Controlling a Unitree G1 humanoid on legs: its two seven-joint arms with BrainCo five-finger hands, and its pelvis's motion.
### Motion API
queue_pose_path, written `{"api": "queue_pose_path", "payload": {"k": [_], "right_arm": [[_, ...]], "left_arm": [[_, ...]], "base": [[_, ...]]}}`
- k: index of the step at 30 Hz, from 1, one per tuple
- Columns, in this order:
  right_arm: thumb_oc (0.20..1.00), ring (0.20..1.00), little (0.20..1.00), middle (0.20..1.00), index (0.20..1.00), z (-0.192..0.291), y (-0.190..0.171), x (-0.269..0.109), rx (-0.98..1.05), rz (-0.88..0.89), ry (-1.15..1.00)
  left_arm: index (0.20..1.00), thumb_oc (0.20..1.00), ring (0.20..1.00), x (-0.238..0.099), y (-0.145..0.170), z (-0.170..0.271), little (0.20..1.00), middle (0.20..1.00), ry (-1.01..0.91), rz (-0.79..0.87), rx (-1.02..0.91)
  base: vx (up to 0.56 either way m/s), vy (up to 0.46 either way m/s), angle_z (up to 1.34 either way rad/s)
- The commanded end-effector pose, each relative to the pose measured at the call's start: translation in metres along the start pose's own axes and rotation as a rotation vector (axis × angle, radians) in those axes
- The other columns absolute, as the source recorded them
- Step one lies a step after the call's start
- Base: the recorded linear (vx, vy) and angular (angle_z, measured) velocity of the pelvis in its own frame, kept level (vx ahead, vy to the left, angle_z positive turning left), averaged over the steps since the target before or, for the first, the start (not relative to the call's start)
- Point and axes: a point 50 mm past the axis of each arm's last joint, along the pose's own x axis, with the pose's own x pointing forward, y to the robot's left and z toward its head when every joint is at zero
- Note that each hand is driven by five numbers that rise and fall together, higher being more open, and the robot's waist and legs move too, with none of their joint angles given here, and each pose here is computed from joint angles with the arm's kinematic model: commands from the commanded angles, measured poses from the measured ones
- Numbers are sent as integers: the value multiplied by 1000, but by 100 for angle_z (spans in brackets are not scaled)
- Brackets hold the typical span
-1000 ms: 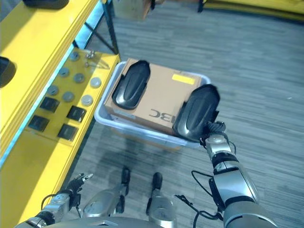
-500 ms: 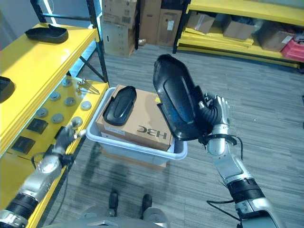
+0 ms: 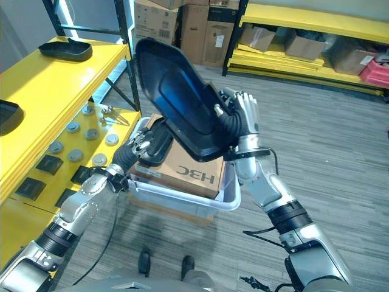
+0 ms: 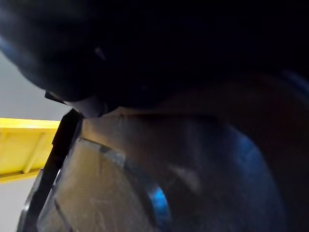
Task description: Move parts from the plastic box to the shelf.
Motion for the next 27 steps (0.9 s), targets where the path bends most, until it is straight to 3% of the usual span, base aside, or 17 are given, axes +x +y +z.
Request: {"api": "queue_pose_path", "payload": {"k": [1,9,17,18,19,27], "right_arm": [[200,200,200,200,200,28,-15,32,72,-168,-147],[200,200,200,200,200,59,18,25,283,-57,-182],[200,200,200,200,200,88,37,12,481,105,-254],[200,200,200,200,200,93,38,10,511,128,-269],[200,200,200,200,200,98,40,10,546,149,-277],[200,200,200,200,200,127,48,0,784,261,-330]], "left_arm": [[1000,1000,1000,17,-15,12,1000,1000,-43,-76,-26],[1000,1000,1000,23,-34,30,1000,1000,-124,-185,-90],[1000,1000,1000,22,-36,48,1000,1000,-224,-180,-104],[906,906,906,22,-35,50,906,906,-239,-184,-113],[200,200,200,22,-34,52,200,200,-250,-177,-102],[200,200,200,24,-35,51,200,200,-280,-121,-28]], "base": [[0,0,0],[0,0,0],[0,0,0],[0,0,0],[0,0,0],[-6,-9,0]]}}
